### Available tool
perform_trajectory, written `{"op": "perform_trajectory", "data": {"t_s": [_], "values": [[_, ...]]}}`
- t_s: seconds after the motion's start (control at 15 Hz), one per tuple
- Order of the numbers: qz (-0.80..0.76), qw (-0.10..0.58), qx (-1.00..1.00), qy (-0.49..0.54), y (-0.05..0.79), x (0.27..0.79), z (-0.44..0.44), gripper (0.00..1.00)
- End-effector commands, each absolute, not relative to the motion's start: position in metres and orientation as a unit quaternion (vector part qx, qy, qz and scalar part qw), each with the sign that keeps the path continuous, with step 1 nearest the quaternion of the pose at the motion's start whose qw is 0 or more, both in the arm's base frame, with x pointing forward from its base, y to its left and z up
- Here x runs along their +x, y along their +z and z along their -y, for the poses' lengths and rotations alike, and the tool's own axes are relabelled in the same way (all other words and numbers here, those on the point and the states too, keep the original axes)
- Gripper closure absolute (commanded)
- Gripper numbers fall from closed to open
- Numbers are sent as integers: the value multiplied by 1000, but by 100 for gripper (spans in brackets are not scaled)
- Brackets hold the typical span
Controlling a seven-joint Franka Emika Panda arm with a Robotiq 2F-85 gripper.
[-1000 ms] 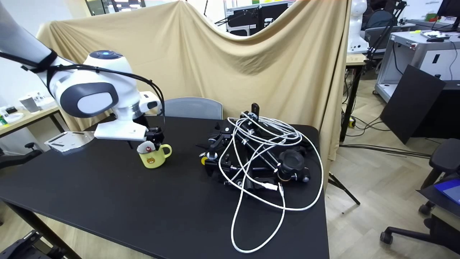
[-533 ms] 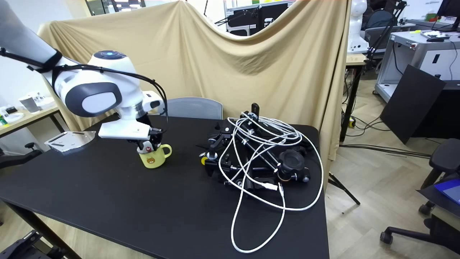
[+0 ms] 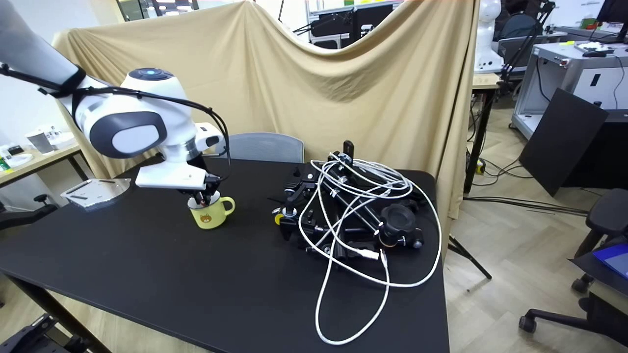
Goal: Take the red marker out of the yellow mug and place it on the table
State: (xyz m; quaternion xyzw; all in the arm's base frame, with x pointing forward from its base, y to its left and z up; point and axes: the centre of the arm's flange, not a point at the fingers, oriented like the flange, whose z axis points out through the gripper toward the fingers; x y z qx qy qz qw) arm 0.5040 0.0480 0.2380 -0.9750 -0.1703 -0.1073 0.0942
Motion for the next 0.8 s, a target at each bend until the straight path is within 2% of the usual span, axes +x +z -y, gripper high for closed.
{"op": "perform_trajectory", "data": {"t_s": [0.0,0.47,0.73], "values": [[170,104,-973,-114,250,506,-45,95],[175,95,-970,-136,319,487,-42,95],[147,56,-971,-180,354,471,-36,95]]}}
